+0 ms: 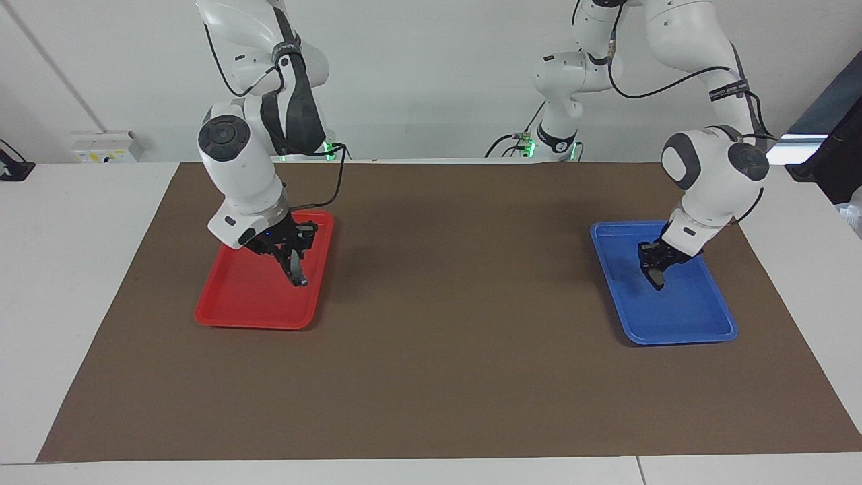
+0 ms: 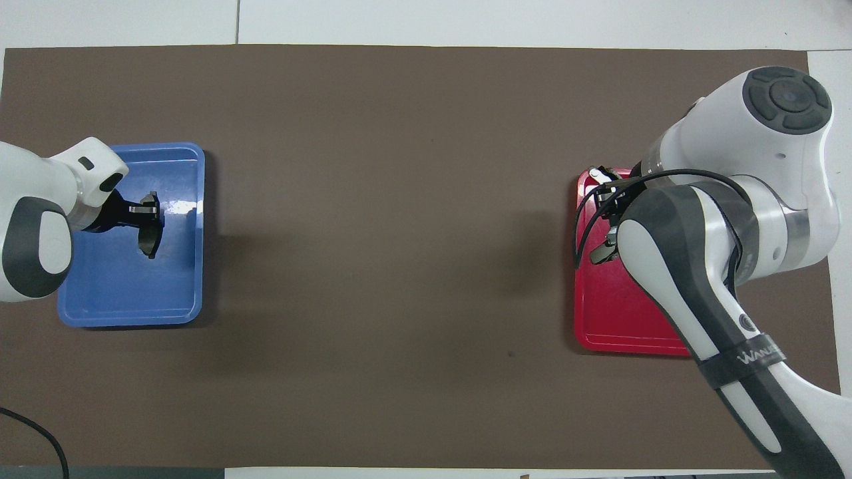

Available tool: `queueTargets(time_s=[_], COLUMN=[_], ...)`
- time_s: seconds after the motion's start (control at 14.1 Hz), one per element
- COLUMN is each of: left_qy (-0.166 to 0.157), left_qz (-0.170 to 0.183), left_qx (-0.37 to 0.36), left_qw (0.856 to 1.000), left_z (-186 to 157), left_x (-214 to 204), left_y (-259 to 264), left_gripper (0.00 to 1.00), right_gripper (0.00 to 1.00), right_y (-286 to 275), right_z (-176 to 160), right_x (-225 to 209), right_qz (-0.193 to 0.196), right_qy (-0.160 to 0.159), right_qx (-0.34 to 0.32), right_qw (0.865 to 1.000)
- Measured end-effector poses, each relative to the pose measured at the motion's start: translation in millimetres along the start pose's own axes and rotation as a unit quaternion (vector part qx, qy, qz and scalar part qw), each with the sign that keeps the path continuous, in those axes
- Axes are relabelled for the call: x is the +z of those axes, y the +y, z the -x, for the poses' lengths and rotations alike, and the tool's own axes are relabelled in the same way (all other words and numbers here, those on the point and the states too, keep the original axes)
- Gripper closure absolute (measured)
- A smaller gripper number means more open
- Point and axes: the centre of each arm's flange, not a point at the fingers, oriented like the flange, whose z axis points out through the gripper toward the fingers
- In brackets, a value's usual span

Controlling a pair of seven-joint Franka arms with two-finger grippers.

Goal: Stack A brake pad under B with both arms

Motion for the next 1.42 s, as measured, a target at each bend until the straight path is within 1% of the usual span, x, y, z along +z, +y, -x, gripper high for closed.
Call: queueTargets(time_s=[0.14, 0.43, 0.57, 0.78, 0.99, 1.35, 1.42], left_qy=[0.001, 0.002, 0.006, 0.011, 0.015, 0.022, 0.022], left_qz=[0.002, 0.003, 0.005, 0.008, 0.011, 0.015, 0.015], left_qx=[-0.018, -0.055, -0.065, -0.089, -0.083, -0.063, -0.06], left_qw=[1.0, 0.998, 0.998, 0.996, 0.996, 0.998, 0.998], left_z=[0, 7, 14, 14, 22, 32, 34], left_x=[-1, 11, 23, 37, 47, 68, 71], left_y=[55, 180, 227, 291, 334, 359, 362], left_gripper=[0.63, 0.63, 0.63, 0.63, 0.63, 0.63, 0.58], right_gripper=[0.57, 0.57, 0.57, 0.57, 0.57, 0.57, 0.57], right_y=[-16, -18, -18, -10, -2, 1, 1], right_z=[-2, -6, -7, -8, -9, -9, -9], right_x=[-3, 3, 7, 8, 8, 8, 8], right_qz=[0.001, 0.001, 0.002, 0.002, 0.002, 0.001, 0.001], right_qy=[0.003, -0.002, -0.005, -0.006, -0.006, -0.006, -0.006], right_qx=[0.003, 0.004, 0.004, 0.011, 0.018, 0.02, 0.02], right_qw=[1.0, 1.0, 1.0, 1.0, 1.0, 1.0, 1.0])
